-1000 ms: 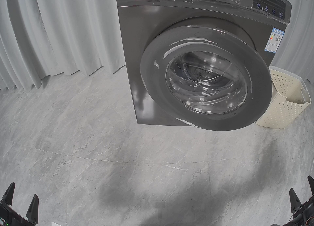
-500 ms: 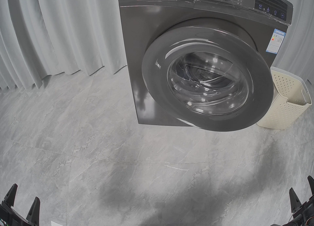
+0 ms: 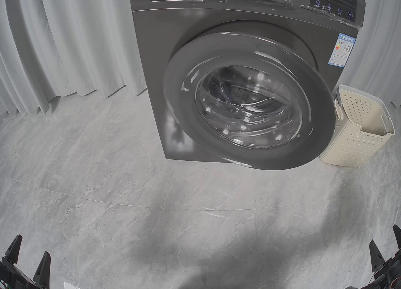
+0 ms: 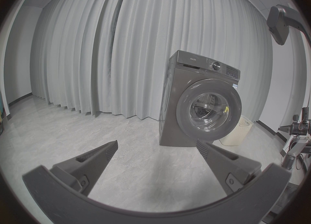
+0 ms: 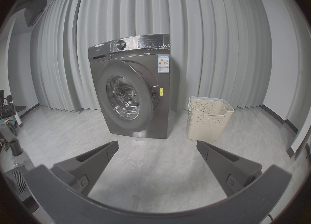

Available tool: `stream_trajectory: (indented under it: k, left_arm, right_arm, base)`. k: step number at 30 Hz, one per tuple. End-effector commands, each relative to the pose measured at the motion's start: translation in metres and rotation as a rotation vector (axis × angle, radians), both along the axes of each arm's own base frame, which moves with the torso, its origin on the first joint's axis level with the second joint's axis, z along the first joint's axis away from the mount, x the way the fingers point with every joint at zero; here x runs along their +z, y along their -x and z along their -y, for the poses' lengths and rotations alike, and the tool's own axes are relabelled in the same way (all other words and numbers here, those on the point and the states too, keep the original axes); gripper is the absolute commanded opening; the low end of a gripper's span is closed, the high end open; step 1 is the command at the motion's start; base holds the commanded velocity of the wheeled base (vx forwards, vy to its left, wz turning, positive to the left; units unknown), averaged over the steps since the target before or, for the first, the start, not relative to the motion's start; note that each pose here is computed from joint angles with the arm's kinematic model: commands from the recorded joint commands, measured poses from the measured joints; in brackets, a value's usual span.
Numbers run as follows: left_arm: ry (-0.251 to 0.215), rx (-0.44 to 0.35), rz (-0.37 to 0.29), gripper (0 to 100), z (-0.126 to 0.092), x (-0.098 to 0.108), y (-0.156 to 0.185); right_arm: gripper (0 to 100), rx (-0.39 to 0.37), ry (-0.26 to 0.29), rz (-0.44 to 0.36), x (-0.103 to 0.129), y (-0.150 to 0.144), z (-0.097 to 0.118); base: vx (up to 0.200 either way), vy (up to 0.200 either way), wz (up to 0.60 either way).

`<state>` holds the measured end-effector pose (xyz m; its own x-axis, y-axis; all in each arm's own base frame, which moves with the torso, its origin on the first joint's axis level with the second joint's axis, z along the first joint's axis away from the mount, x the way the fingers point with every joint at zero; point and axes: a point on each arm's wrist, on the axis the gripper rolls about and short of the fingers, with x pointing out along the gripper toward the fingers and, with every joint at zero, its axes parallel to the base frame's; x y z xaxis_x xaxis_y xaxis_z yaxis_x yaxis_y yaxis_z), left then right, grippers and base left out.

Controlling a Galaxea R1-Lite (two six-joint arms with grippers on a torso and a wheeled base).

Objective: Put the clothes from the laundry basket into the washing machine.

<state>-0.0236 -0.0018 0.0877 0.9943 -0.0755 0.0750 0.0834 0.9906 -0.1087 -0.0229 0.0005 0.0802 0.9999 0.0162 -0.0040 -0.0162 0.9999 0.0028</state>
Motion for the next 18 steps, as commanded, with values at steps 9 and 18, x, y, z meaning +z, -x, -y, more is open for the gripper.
stream_trajectory:
  k: [9,18]
  left_arm:
    - [-0.004,-0.006,-0.006,100,0.0001,-0.0050,-0.0006]
    - [0.002,-0.015,-0.003,100,0.0003,-0.0047,-0.0006]
  right_arm:
    - [100,0.001,0.000,-0.014,-0.0046,-0.0010,0.0000]
    - [100,0.001,0.000,-0.016,-0.0050,-0.0011,0.0000]
  base:
    - [0.000,-0.200,0.00]
    - [0.000,-0.022,0.00]
